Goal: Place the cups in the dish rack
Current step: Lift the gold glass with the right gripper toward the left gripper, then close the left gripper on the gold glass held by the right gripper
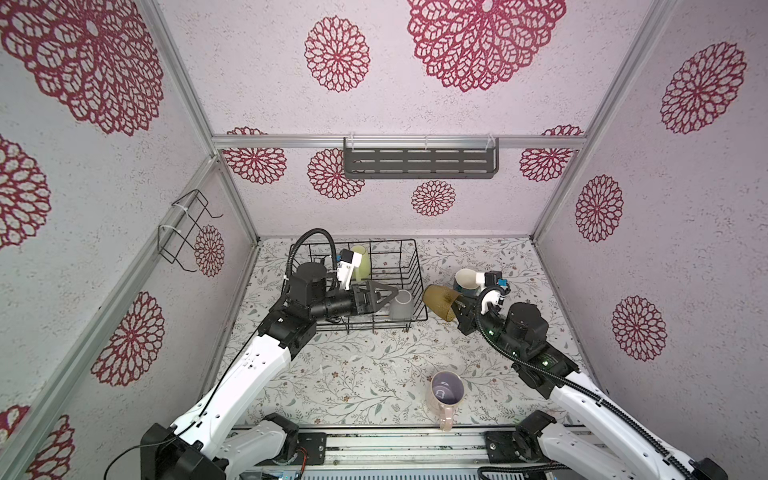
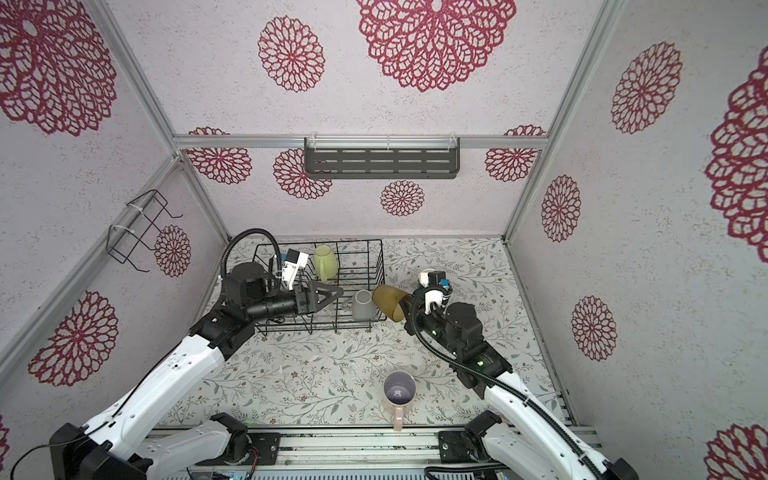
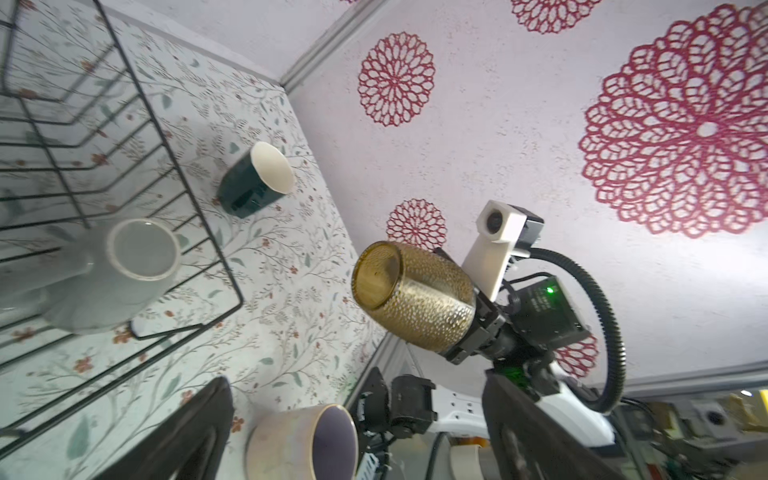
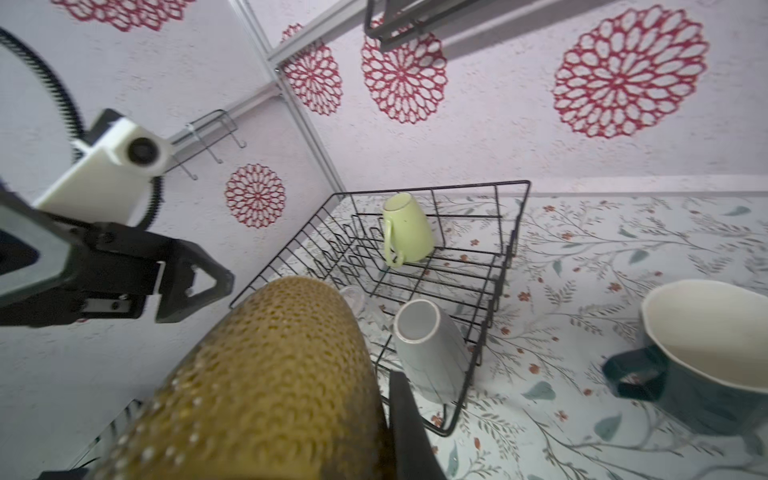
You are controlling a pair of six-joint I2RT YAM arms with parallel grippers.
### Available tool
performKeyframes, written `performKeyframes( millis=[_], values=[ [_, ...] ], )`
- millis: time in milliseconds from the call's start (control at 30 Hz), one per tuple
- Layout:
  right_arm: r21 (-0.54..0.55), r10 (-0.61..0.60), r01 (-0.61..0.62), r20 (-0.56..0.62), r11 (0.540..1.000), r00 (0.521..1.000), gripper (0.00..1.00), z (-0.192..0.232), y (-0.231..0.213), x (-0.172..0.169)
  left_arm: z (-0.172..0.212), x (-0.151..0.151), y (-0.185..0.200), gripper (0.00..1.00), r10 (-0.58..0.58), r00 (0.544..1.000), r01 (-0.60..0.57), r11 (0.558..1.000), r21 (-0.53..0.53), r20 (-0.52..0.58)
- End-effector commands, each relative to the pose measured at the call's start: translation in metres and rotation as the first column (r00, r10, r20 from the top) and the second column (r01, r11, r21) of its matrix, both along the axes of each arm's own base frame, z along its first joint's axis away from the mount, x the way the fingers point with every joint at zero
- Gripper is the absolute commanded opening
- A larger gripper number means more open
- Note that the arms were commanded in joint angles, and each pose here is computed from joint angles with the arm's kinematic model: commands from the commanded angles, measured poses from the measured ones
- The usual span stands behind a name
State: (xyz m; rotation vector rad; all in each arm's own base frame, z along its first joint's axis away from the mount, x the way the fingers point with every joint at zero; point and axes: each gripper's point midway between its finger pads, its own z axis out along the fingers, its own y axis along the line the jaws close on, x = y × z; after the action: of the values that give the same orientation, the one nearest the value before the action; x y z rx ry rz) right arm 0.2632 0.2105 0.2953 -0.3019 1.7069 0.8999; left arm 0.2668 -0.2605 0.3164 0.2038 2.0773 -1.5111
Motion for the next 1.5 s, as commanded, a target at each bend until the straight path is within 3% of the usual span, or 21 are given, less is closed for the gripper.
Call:
performKeyframes(
  millis=[0, 100, 233, 533, 733, 1000, 1467],
  values=[
    [0.095, 0.120, -0.151, 0.276, 0.984, 0.954, 0.02, 0.065, 0.014, -0.024, 0.022, -0.015, -0.013, 0.97, -0.118, 0.993, 0.115, 0.989, -0.098, -0.022],
    [0.075, 0.155, -0.190, 0.339, 0.979, 0.928, 0.02, 0.069, 0.019, -0.032, 0.022, -0.026, -0.024, 0.97, -0.213, 0.976, 0.205, 0.968, -0.143, -0.049],
    [0.067, 0.234, -0.280, 0.389, 0.958, 0.891, 0.02, 0.075, 0.033, -0.046, 0.032, -0.053, -0.046, 0.98, -0.382, 0.923, 0.368, 0.908, -0.200, -0.035],
    [-0.087, 0.372, -0.373, 0.442, 0.924, 0.817, 0.02, 0.056, 0.066, -0.063, 0.029, -0.067, -0.057, 0.95, -0.454, 0.890, 0.437, 0.878, -0.195, -0.049],
    [-0.126, 0.368, -0.350, 0.449, 0.928, 0.814, 0.00, 0.047, 0.071, -0.059, 0.024, -0.072, -0.060, 0.86, -0.483, 0.872, 0.459, 0.862, -0.214, -0.074],
    [-0.134, 0.344, -0.318, 0.438, 0.939, 0.831, 0.00, 0.040, 0.073, -0.049, 0.014, -0.074, -0.063, 0.86, -0.507, 0.855, 0.478, 0.851, -0.218, -0.105],
    [-0.097, 0.315, -0.302, 0.409, 0.948, 0.856, 0.00, 0.040, 0.080, -0.034, 0.009, -0.072, -0.063, 0.81, -0.491, 0.866, 0.465, 0.861, -0.208, -0.096]
  ],
)
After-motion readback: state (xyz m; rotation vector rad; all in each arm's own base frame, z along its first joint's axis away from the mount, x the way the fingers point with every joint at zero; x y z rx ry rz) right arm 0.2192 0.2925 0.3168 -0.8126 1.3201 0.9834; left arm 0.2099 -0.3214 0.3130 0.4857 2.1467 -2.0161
